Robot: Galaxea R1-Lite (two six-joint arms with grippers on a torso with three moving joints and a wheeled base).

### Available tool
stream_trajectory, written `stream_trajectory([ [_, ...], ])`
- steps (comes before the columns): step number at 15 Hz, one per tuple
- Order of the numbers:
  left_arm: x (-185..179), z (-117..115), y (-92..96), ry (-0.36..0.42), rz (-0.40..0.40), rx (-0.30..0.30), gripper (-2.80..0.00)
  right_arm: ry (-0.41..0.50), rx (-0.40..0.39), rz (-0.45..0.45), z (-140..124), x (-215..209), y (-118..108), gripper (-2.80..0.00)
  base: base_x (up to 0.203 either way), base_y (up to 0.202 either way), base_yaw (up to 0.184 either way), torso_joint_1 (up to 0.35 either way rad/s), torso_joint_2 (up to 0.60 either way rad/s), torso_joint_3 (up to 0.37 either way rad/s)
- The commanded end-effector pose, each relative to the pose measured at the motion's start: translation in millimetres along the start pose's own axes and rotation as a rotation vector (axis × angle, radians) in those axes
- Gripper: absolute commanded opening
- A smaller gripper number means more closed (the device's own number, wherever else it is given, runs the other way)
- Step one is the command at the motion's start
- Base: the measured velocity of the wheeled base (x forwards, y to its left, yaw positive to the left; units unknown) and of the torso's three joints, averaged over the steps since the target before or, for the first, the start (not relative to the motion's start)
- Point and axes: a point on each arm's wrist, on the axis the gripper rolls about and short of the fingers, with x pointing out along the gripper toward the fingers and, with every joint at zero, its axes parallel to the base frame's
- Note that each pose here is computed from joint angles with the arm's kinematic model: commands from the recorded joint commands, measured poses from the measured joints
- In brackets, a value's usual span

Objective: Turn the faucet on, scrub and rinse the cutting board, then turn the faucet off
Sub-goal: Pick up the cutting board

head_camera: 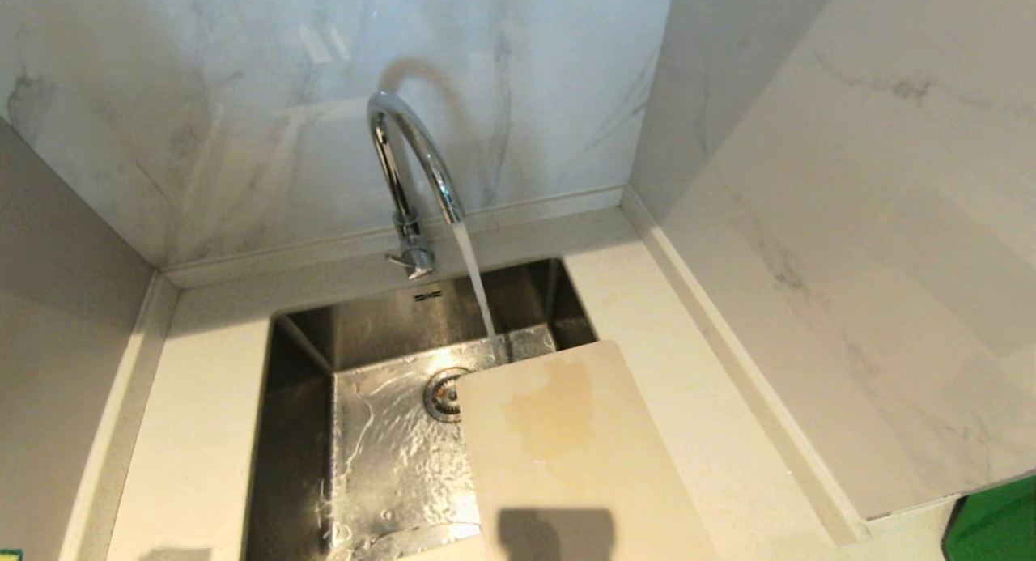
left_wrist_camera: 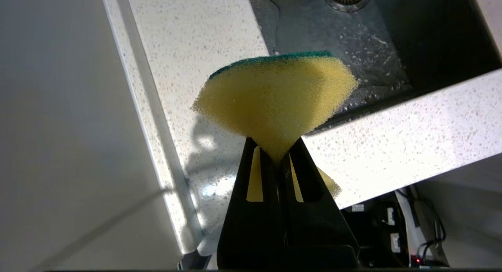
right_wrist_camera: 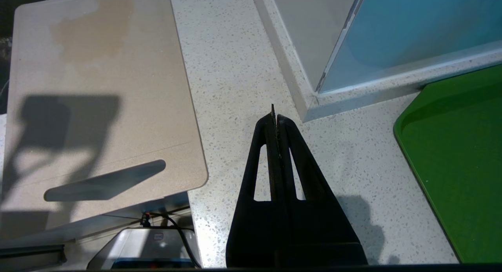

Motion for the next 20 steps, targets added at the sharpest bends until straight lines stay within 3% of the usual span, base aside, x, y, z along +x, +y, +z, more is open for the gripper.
stream_trajectory([
  [1,-4.8,-19.3,-1.1,-0.052,0.003,0.003,-2.80,0.000,-0.001,0.002,-0.3,-0.1,0.0,-2.80,0.000,0.000,0.000,0.000,0.00,0.000],
  [11,-5.9,-52.3,-2.3,-0.160,0.036,0.013,-2.80,0.000,0.000,-0.001,-0.3,-0.1,0.0,-2.80,0.000,0.000,0.000,0.000,0.00,0.000],
  [20,-21.0,-61.8,-3.6,-0.389,0.064,0.024,-2.80,-0.001,0.000,0.000,-0.2,-0.1,0.0,-2.80,0.000,0.000,0.000,0.000,0.00,0.000],
])
